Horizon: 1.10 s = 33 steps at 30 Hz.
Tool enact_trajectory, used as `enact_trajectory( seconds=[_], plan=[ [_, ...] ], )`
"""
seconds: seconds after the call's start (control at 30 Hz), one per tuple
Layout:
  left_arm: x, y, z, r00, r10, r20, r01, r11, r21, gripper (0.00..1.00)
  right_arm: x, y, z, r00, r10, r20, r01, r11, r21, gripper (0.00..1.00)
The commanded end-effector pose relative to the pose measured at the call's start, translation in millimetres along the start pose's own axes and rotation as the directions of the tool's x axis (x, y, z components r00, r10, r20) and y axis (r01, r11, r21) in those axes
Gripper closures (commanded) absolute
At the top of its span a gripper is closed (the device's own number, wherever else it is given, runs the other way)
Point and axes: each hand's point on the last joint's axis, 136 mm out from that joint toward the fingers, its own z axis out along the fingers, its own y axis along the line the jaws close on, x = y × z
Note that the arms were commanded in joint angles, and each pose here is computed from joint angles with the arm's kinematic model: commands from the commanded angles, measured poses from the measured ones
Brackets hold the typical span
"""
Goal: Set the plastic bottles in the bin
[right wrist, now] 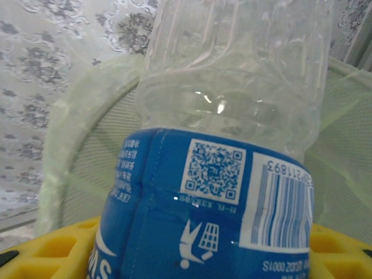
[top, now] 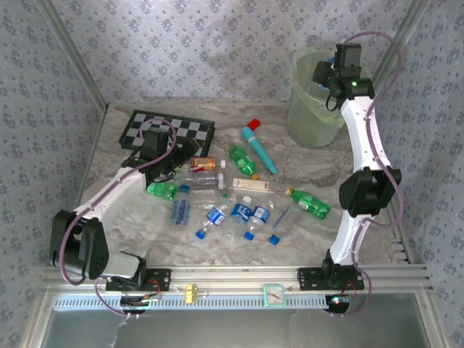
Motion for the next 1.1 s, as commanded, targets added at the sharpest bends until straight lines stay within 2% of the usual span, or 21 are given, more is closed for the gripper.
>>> enact_trajectory(
  seconds=[0.0,0.33,0.47,0.57,0.73,0.93,1.07],
  plan=[
    [-1.6,-5.8,-12.1,1.0,0.026,0.017,-0.026,0.999,0.018,0.0,2.3,-8.1,8.7,0.999,0.02,-0.041,-0.018,0.999,0.047,0.46],
    [-3.1,-5.6,-14.4,0.999,0.029,0.023,-0.03,0.999,0.012,0.0,26.5,-8.0,42.2,0.991,0.047,-0.121,-0.041,0.998,0.051,0.39],
    [-3.3,-5.5,-14.3,0.999,0.029,0.023,-0.03,1.0,0.01,0.0,22.3,-9.6,41.7,0.993,0.048,-0.109,-0.043,0.998,0.05,0.29],
    [-4.0,-6.9,-14.3,0.999,0.03,0.025,-0.03,0.999,0.012,0.0,14.8,-8.7,36.5,0.995,0.043,-0.091,-0.039,0.998,0.045,0.17],
    [-6.1,-8.7,-14.2,0.999,0.038,0.029,-0.038,0.999,0.011,0.0,-9.4,-7.8,16.0,0.999,0.027,-0.025,-0.026,0.999,0.042,0.08],
    [-10.6,-11.5,-14.0,0.997,0.057,0.042,-0.058,0.998,0.008,0.0,-40.5,-3.3,-30.0,0.998,-0.008,0.063,0.006,1.0,0.027,0.08],
    [-14.1,-16.2,-12.7,0.996,0.076,0.05,-0.077,0.997,0.016,0.0,-39.0,6.7,-61.2,0.996,-0.055,0.067,0.055,0.998,0.002,0.07]
  ],
)
